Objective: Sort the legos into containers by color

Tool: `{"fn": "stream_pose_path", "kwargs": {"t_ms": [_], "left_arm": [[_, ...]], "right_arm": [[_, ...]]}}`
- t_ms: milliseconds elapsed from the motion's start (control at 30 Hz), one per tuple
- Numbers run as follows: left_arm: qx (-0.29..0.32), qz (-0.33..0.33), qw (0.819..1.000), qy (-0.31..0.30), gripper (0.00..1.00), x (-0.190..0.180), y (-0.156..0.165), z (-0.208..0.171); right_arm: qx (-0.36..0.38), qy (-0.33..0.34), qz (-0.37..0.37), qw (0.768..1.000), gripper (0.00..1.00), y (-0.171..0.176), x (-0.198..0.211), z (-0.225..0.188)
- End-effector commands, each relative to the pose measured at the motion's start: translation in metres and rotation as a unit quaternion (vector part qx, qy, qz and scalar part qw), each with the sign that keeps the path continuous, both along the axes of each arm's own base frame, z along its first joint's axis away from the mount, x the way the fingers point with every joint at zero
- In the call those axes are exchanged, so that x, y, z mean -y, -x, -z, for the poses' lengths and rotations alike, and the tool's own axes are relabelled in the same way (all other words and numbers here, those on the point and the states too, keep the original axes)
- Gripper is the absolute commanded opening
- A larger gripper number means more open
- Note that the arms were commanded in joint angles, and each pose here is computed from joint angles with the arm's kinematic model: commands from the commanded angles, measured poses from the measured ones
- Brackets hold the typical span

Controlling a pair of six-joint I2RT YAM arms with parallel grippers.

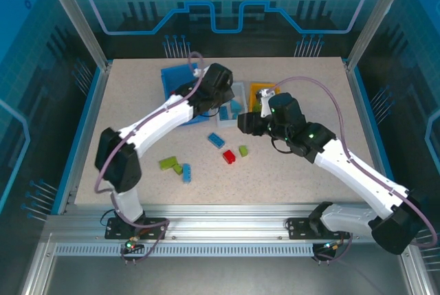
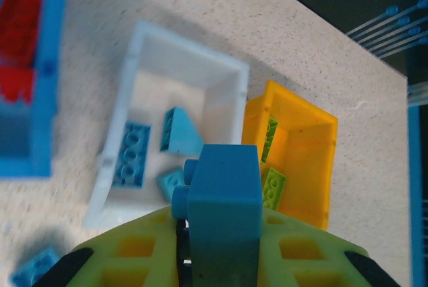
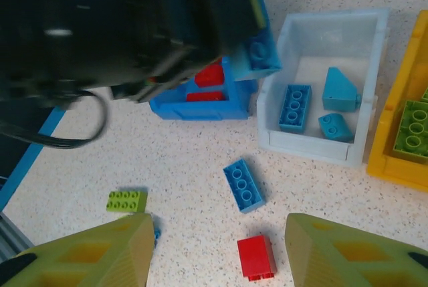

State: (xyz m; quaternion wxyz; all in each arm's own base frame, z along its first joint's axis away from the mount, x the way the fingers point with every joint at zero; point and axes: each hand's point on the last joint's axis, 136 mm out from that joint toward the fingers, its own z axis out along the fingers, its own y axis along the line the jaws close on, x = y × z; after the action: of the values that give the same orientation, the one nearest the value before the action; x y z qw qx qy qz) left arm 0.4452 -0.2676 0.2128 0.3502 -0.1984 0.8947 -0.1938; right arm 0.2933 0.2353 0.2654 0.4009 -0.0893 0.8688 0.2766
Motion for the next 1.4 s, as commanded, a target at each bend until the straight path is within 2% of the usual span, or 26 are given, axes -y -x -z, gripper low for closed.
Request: {"fn": "stream_pose_path", "kwargs": {"t_ms": [0, 233, 367, 433, 633, 800, 967, 1067, 1167, 1267, 1367], "left_arm": [[-0.011, 0.056, 0.994, -0.097, 0.15, -0.001, -0.022, 0.031], [-0.042, 0.059, 0.989, -0.131, 0.17, -0.002, -0.059, 0.08], [-0.057, 0.066, 0.986, -0.141, 0.2, 0.002, -0.064, 0.098], [-0.059, 0.066, 0.986, -0.143, 0.26, 0.003, -0.064, 0.1], [-0.048, 0.068, 0.987, -0.139, 0.51, 0.002, -0.061, 0.081], [-0.001, 0.07, 0.991, -0.113, 0.59, 0.005, -0.053, 0.023], [0.065, 0.061, 0.993, -0.073, 0.63, -0.003, -0.024, -0.061], [0.097, 0.042, 0.993, -0.044, 0.64, -0.027, 0.008, -0.108], [0.117, 0.037, 0.992, -0.009, 0.64, -0.052, 0.05, -0.139], [0.106, 0.059, 0.992, 0.018, 0.64, -0.071, 0.1, -0.138], [0.064, 0.068, 0.995, 0.024, 0.64, -0.095, 0.149, -0.109]], "right_arm": [[0.011, -0.027, 0.01, 1.0, 0.56, -0.011, -0.002, -0.022], [-0.005, -0.027, 0.024, 0.999, 0.56, -0.018, 0.006, -0.009], [-0.012, -0.021, 0.025, 0.999, 0.56, -0.018, 0.007, -0.001], [-0.015, -0.019, 0.025, 0.999, 0.56, -0.017, 0.008, 0.003], [-0.02, -0.017, 0.022, 0.999, 0.57, -0.018, 0.009, 0.008], [-0.009, -0.007, 0.015, 1.0, 0.57, -0.017, 0.01, -0.002], [0.011, 0.001, -0.007, 1.0, 0.58, -0.015, 0.007, -0.019], [0.016, 0.029, -0.036, 0.999, 0.59, -0.011, -0.005, -0.021], [0.005, 0.072, -0.086, 0.994, 0.59, -0.003, -0.033, -0.004], [-0.038, 0.134, -0.098, 0.985, 0.59, 0.007, -0.049, 0.032], [-0.077, 0.172, -0.093, 0.978, 0.58, 0.021, -0.063, 0.072]]}}
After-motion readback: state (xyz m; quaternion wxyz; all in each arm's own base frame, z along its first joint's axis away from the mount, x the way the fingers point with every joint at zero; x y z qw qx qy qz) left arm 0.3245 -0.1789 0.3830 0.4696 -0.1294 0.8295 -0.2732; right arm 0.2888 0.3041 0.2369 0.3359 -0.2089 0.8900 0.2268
